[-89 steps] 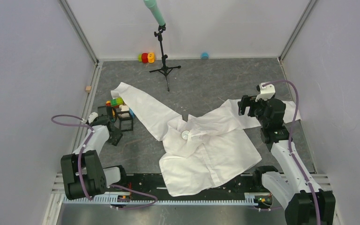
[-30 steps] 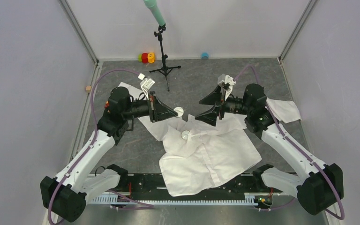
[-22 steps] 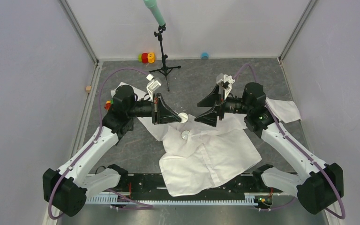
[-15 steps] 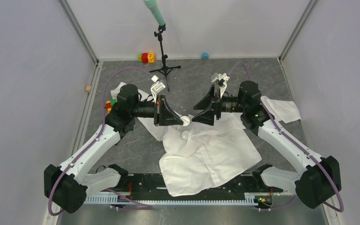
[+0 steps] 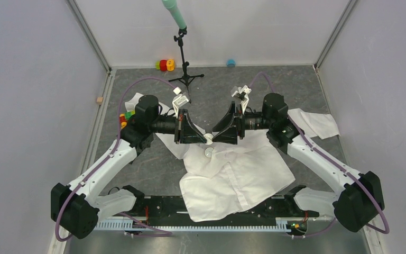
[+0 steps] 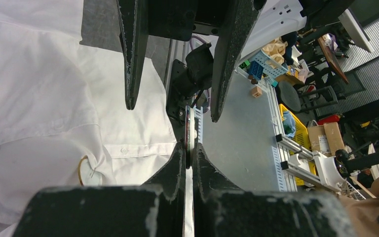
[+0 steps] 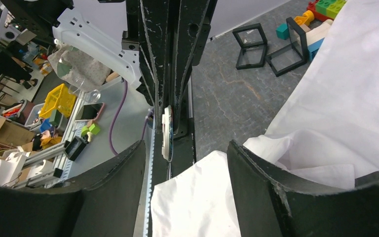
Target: Pin the brooch onto the clothing
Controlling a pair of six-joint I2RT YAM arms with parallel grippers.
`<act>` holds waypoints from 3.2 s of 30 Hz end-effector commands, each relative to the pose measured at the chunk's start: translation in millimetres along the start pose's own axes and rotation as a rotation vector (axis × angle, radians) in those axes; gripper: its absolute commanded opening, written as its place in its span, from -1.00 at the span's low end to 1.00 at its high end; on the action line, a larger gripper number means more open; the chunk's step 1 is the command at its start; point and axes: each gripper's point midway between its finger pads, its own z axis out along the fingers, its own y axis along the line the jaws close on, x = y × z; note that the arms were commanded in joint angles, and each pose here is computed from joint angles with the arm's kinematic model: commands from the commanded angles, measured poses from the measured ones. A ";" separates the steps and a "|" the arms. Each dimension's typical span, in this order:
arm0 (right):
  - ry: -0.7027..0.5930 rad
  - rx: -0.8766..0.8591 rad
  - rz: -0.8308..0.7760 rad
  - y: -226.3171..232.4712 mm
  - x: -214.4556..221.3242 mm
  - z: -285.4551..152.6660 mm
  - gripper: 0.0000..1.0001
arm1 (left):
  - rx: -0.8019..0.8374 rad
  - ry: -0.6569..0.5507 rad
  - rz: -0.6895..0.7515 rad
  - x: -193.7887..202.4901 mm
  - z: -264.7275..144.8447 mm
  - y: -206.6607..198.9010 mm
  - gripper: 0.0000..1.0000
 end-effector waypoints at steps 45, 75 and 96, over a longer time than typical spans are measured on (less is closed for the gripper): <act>0.136 0.343 -0.085 -58.5 13.0 -0.4 -0.17 | -0.020 -0.004 0.012 0.8 11.9 16.7 -0.95; 0.253 0.620 0.209 -104.6 97.4 17.7 0.38 | -0.856 -0.105 -0.020 14.9 -100.1 144.3 -0.96; 0.165 0.781 0.053 -145.6 48.0 46.1 -1.00 | -0.694 -0.125 0.037 7.2 -81.3 120.3 -0.96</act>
